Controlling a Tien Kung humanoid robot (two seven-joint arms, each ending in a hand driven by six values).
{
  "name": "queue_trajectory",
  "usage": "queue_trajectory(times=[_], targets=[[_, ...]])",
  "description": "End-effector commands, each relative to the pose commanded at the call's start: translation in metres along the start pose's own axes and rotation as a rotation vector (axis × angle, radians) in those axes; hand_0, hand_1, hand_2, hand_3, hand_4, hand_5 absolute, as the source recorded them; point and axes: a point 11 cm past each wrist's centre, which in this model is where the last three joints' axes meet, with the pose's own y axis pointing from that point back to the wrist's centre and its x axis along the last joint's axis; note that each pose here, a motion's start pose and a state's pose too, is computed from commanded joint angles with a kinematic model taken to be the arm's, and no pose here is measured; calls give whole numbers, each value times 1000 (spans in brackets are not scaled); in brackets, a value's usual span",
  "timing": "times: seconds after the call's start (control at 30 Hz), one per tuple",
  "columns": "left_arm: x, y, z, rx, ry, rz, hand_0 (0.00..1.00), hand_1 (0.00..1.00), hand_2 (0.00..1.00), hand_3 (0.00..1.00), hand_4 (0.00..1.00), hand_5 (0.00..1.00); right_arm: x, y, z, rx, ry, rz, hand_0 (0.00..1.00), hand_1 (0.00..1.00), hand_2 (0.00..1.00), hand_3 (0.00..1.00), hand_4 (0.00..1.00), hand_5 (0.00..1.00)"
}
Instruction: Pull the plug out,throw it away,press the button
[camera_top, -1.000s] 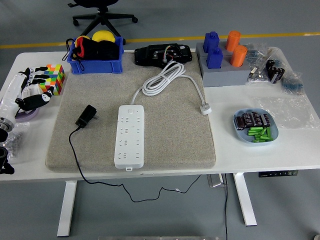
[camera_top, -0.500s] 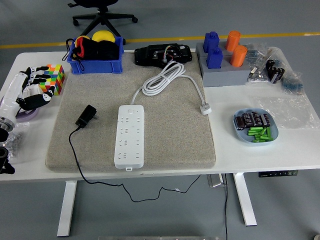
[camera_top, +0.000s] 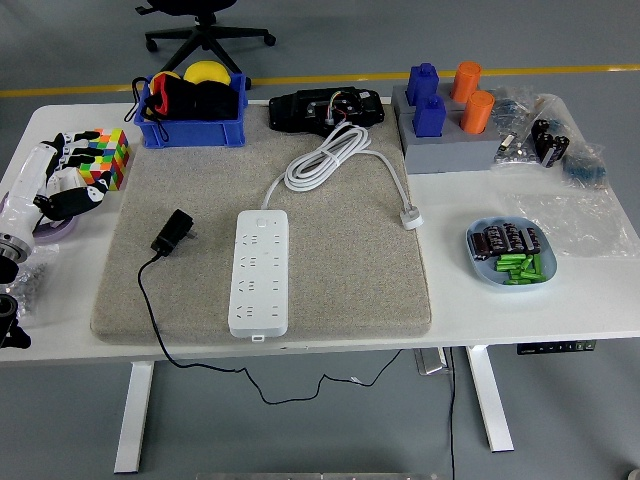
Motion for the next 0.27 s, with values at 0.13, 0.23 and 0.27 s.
queue_trajectory(times=[0.13,0.23,0.27], targets=[[0,1,-1,1,0,2,770,711,689,783,627,2,-1,0,2,-3,0,-2,726,679,658,644,743,608],[0,1,-1,2,1,2,770,711,689,783,627,2,-2,0,2,-4,-1,-3,726,679,658,644,743,608],[0,1,-1,2,2,2,770,711,689,783,627,2,-2,0,2,-4,-2,-4,726,679,658,644,743,608]])
